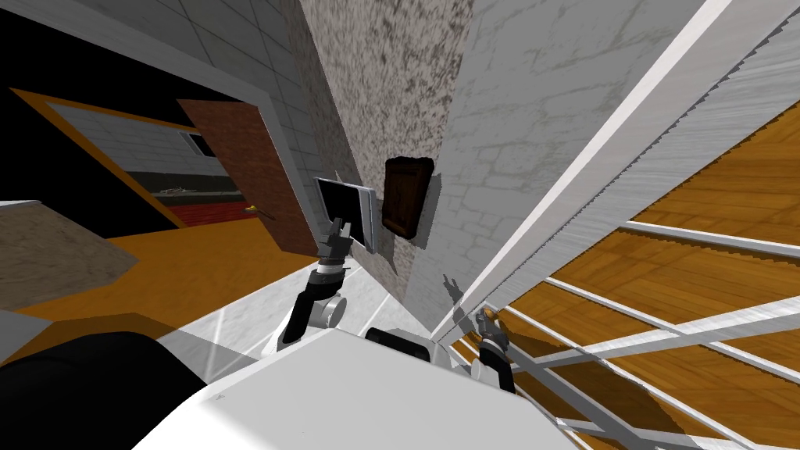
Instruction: Pull the door open
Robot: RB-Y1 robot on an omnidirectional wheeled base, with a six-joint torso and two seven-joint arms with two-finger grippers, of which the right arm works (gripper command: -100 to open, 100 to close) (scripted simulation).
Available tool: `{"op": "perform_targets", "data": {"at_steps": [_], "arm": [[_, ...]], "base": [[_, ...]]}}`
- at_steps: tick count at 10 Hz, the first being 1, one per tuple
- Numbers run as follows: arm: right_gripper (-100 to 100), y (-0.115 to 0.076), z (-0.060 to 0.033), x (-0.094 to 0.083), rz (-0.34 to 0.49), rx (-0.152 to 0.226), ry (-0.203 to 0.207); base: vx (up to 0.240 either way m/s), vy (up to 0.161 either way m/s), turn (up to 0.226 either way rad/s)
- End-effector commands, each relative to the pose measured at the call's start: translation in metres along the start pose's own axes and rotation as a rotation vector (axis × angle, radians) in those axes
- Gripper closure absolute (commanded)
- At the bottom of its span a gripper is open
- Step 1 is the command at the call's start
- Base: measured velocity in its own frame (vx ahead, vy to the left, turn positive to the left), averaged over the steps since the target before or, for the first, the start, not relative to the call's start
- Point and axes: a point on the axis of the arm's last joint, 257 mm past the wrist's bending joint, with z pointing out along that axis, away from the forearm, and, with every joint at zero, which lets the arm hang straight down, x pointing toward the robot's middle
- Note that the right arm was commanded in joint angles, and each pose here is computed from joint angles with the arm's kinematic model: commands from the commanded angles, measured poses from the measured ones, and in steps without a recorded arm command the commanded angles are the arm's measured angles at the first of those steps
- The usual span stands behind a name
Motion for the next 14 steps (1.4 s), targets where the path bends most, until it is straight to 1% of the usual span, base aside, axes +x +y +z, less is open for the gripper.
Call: {"op": "perform_targets", "data": {"at_steps": [1, 3, 4, 5, 9, 10, 11, 12, 13, 14], "arm": [[100, -0.031, -0.0093, 0.02, 0.034, 0.071, 0.063], [100, -0.031, -0.0093, 0.02, 0.034, 0.071, 0.063], [100, -0.047, -0.0133, 0.027, 0.082, 0.119, 0.087], [100, -0.048, -0.0138, 0.031, 0.085, 0.123, 0.102], [100, -0.048, -0.0138, 0.031, 0.085, 0.123, 0.102], [100, -0.065, -0.0195, 0.04, 0.138, 0.174, 0.134], [100, -0.066, -0.02, 0.042, 0.145, 0.179, 0.138], [100, -0.058, -0.0172, 0.045, 0.15, 0.176, 0.132], [100, -0.061, -0.0149, 0.034, 0.148, 0.172, 0.111], [100, -0.066, -0.0193, 0.039, 0.145, 0.178, 0.128]], "base": [[-0.001, 0.006, 0.007], [0.0, 0.0, 0.0], [0.0, 0.0, 0.0], [0.01, -0.001, 0.03], [0.0, 0.004, -0.001], [0.004, 0.007, 0.043], [0.0, 0.017, 0.005], [0.004, 0.004, -0.036], [0.0, 0.0, 0.0], [-0.002, -0.008, 0.029]]}}
